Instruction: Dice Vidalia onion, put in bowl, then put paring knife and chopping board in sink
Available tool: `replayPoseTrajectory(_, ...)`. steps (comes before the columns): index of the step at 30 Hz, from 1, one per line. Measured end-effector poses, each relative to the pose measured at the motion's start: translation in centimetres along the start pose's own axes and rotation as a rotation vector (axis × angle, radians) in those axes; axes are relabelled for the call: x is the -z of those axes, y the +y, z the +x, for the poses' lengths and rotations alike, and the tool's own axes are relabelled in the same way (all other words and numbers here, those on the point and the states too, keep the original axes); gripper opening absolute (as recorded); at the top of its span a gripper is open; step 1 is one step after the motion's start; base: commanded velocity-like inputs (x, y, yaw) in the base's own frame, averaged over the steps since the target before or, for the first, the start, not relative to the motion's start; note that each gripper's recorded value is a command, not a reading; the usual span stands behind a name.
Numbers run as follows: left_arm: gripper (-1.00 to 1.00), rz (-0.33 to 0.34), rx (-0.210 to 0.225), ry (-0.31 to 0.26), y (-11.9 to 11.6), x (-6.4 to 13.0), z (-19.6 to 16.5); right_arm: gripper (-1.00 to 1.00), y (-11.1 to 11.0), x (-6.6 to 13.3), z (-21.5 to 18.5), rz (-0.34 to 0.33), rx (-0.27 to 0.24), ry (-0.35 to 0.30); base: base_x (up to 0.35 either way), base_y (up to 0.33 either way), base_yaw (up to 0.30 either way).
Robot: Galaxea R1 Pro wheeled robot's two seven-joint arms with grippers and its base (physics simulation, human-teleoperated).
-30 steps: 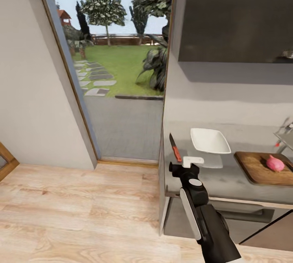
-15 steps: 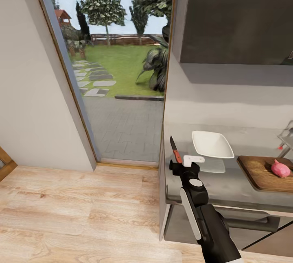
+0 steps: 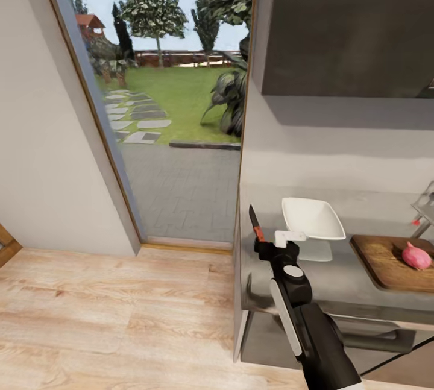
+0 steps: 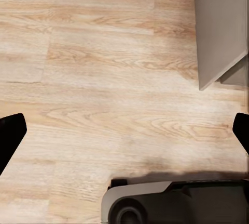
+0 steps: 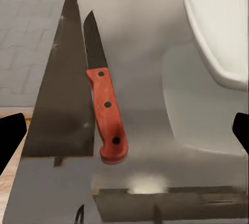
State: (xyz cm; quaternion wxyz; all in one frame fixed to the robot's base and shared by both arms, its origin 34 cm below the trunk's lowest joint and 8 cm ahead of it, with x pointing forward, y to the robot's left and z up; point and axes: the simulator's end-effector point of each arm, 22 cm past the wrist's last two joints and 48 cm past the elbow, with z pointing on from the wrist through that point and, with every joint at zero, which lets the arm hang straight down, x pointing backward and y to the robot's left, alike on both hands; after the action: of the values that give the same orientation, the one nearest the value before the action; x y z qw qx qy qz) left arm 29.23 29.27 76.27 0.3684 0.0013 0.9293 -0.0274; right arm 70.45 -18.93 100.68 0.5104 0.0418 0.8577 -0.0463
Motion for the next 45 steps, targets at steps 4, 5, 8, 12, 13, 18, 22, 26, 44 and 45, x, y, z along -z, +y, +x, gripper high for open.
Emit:
replayPoseTrajectory(4, 1.0, -0.001, 0.002, 0.004, -0.1, 0.0, 0.2, 1.0, 0.0, 0.0, 0.1, -0.001, 0.001, 0.001, 0.047, -0.036, 0.0)
replayPoseTrajectory(5, 1.0, -0.001, 0.002, 0.004, -0.1, 0.0, 0.2, 1.0, 0.0, -0.1, 0.1, -0.001, 0.001, 0.002, 0.019, -0.014, 0.0)
replayPoseTrajectory(8, 1.0, -0.002, 0.002, 0.011, 0.0, 0.0, 0.5, 1.0, 0.2, -0.3, 0.9, -0.004, 0.006, 0.021, 0.004, -0.003, 0.0)
replayPoseTrajectory(12, 1.0, -0.002, 0.002, 0.016, 0.0, 0.1, 0.6, 1.0, 0.2, -0.6, 1.6, -0.004, 0.009, 0.035, 0.001, -0.001, 0.0)
replayPoseTrajectory(13, 1.0, -0.002, 0.002, 0.018, 0.0, 0.1, 0.7, 1.0, 0.2, -0.6, 1.7, -0.004, 0.009, 0.037, 0.0, 0.0, 0.0)
replayPoseTrajectory(18, 1.0, -0.003, 0.003, 0.027, 0.0, 0.1, 1.0, 1.0, 0.3, -0.8, 2.2, -0.004, 0.01, 0.045, 0.098, 0.029, 0.0)
replayPoseTrajectory(22, 1.0, -0.003, 0.003, 0.034, 0.0, 0.2, 1.2, 1.0, 0.3, -1.0, 2.5, -0.004, 0.011, 0.052, 0.25, 0.021, 0.0)
replayPoseTrajectory(26, 1.0, -0.004, 0.003, 0.041, 0.0, 0.2, 1.4, 1.0, 0.3, -1.2, 2.9, -0.004, 0.012, 0.058, 0.178, 0.006, 0.0)
replayPoseTrajectory(44, 1.0, -0.004, 0.004, 0.074, 0.0, 0.4, 2.5, 1.0, 0.3, -1.9, 4.4, -0.004, 0.015, 0.088, 0.019, 0.001, 0.0)
replayPoseTrajectory(45, 1.0, -0.004, 0.004, 0.075, 0.0, 0.4, 2.5, 1.0, 0.3, -2.0, 4.5, -0.004, 0.015, 0.089, 0.0, 0.0, 0.0)
